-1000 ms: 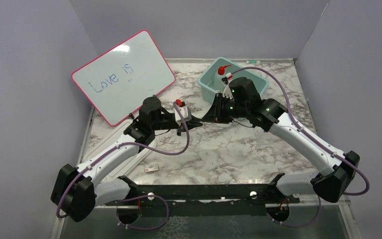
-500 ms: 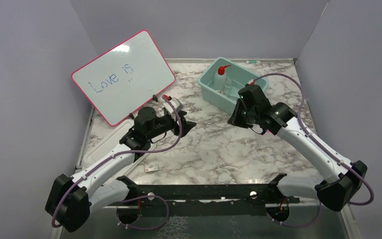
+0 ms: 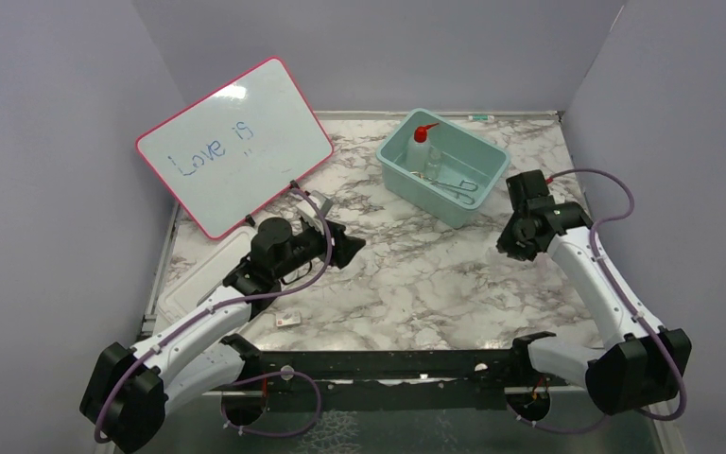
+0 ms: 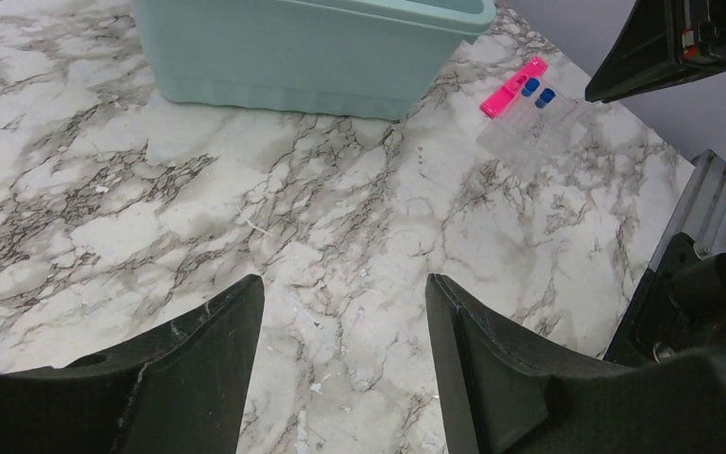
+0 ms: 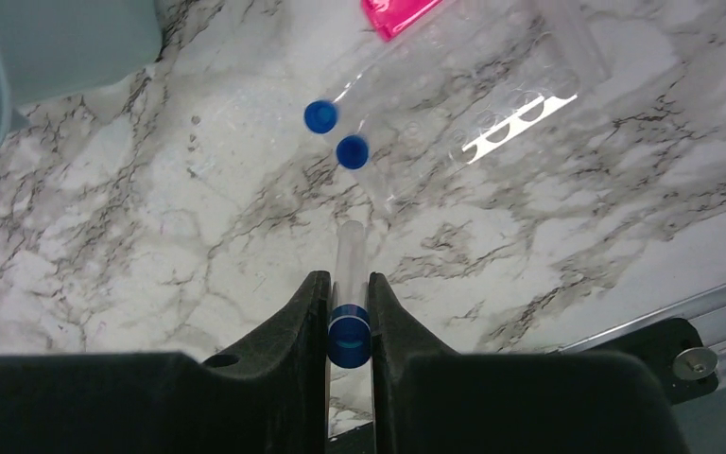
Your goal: Organize the chemistry lab equipment
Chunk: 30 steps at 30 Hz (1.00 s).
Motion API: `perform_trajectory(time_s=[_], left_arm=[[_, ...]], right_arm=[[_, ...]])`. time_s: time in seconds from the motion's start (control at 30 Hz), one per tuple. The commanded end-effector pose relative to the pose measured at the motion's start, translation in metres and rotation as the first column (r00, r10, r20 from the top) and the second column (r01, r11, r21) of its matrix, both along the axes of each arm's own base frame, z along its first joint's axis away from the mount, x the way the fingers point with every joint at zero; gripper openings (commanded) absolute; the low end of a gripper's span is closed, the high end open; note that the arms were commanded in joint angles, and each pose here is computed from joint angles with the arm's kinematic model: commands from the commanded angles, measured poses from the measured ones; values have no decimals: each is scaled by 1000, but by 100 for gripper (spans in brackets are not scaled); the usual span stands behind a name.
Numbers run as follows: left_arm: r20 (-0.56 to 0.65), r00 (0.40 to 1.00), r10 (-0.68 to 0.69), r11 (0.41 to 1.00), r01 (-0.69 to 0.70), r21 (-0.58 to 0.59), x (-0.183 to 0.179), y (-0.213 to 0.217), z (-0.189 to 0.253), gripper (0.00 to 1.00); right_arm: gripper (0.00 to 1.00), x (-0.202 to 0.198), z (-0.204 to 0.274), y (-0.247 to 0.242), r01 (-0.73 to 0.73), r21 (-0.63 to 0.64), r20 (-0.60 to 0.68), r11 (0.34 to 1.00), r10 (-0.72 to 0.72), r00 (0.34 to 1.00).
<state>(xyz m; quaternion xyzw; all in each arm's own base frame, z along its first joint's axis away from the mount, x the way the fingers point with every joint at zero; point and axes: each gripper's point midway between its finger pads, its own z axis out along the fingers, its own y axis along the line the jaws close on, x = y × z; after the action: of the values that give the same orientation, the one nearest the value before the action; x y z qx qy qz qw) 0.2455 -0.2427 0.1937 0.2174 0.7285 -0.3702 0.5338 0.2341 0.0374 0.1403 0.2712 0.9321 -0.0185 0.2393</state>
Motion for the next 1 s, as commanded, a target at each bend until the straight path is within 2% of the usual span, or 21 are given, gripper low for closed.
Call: perform_trajectory(time_s=[0.0,0.2,0.4,0.97], left_arm=[[21,999,24,999,-24,-27,7,-1,11,66],[16,1000,12,1000,-12,-12,9,-5,7,66],[18,1000,14,1000,-14,-4,11,-5,6,66],[13,1000,-1,1000,1,-3,10,-7,6,64]], right_arm=[[11,9,-2,-22,31,-43,16,999,-31,999],[11,8,-18,-29,54,-45,-24,998,-55,998],[11,20,-30,-26,26,-25,-9,999,-26,1000],[12,17,-54,-30,9,-56,-49,998,-12,999]])
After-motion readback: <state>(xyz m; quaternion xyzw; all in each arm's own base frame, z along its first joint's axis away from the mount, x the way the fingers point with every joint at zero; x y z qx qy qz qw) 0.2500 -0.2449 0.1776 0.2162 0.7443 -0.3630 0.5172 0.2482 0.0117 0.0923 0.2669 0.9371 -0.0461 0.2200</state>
